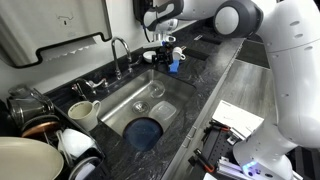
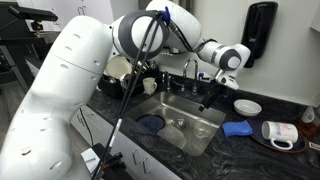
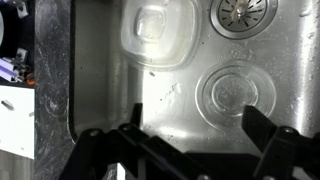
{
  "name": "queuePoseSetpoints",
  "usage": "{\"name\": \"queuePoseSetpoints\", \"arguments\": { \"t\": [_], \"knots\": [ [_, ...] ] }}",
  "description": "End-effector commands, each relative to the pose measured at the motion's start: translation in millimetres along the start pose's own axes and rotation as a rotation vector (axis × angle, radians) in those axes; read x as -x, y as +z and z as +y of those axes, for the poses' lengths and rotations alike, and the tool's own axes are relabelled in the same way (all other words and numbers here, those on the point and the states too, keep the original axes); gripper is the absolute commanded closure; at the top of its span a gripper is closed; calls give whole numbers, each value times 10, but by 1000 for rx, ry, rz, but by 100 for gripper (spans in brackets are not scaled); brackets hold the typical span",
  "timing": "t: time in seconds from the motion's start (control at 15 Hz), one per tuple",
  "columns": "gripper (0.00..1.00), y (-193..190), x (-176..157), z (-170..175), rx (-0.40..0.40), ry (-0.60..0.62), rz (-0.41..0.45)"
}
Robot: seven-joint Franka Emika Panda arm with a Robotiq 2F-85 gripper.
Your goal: Put the glass bowl in the sink
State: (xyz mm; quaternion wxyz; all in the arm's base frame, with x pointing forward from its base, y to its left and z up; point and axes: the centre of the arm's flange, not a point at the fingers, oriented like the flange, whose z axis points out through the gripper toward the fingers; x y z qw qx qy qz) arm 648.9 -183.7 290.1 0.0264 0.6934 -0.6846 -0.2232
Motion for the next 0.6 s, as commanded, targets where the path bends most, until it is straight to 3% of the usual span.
{"name": "queuePoseSetpoints", "arguments": {
  "t": [0.0,0.53],
  "knots": [
    [0,-143,247,407,-105,-25,50],
    [0,-404,496,788,-347,61,238]
  ]
}}
